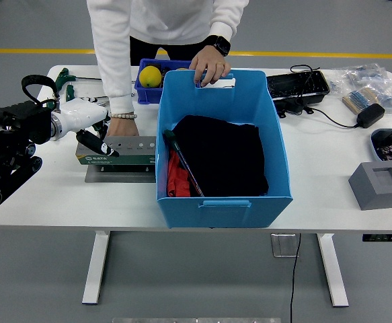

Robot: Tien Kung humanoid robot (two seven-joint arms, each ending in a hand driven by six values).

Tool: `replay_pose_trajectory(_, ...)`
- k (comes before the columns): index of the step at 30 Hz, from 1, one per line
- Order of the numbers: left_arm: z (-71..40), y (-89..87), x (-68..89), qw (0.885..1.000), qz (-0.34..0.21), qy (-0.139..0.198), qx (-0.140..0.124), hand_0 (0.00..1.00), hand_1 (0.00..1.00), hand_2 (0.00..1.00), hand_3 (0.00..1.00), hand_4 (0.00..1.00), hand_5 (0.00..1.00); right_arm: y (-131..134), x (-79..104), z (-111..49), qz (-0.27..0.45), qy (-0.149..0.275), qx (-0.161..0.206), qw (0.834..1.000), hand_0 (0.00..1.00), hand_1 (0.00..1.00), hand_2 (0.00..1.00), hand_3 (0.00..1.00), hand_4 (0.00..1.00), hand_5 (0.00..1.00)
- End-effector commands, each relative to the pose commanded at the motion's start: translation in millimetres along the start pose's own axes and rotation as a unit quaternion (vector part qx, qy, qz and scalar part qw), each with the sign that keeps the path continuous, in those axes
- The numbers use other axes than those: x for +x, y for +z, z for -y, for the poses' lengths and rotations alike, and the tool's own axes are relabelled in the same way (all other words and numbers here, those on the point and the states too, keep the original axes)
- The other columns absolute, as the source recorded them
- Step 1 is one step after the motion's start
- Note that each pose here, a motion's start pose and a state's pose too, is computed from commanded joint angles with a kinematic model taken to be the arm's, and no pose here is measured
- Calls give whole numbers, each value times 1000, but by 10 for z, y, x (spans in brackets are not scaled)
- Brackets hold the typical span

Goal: Lift tool from toolbox,place it in box,lift tool from toolbox,place it in box

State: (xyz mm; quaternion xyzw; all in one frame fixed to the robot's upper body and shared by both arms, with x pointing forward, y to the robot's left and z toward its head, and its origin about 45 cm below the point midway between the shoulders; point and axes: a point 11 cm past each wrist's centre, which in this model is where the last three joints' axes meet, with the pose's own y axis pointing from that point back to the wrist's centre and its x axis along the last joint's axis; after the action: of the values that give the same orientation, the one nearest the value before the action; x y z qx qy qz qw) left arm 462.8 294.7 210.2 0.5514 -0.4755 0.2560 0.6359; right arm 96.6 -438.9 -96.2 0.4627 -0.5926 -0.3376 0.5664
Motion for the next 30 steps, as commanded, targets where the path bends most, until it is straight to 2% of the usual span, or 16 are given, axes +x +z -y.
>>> replay_pose_trajectory(8, 13, 24, 32, 1000, 17, 8, -1, 998, 604, 461, 350, 998, 676, -8, 2, 0, -1, 0, 0, 1000, 686, 669, 727, 573, 810, 672)
replay_pose_trajectory(21, 6, 26, 5, 999, 33, -8, 12, 998, 556, 436, 341, 998, 676, -1, 5, 0, -1, 0, -1, 1000, 686, 669, 727, 573, 810, 673)
replay_pose_trajectory(22, 5, 26, 9, 999, 33, -8, 12, 998, 487, 385, 316, 998, 680, -2, 5, 0, -1, 0, -1, 1000, 686, 668, 728, 573, 810, 673)
replay_pose_trajectory(27, 5, 21, 20, 999, 34, -8, 14, 998, 487, 385, 316, 998, 680, 0, 4, 0, 0, 0, -1, 1000, 686, 668, 728, 573, 810, 673)
replay_pose_trajectory(28, 5, 17, 20, 999, 33, -8, 15, 945, 392, 322, 262, 998, 681, 1, 4, 0, 0, 0, -1, 1000, 685, 669, 728, 573, 811, 674)
replay_pose_trajectory(30, 6, 13, 18, 999, 30, -8, 16, 945, 392, 322, 262, 998, 681, 0, 5, 0, -1, 0, -1, 1000, 685, 669, 728, 573, 811, 674)
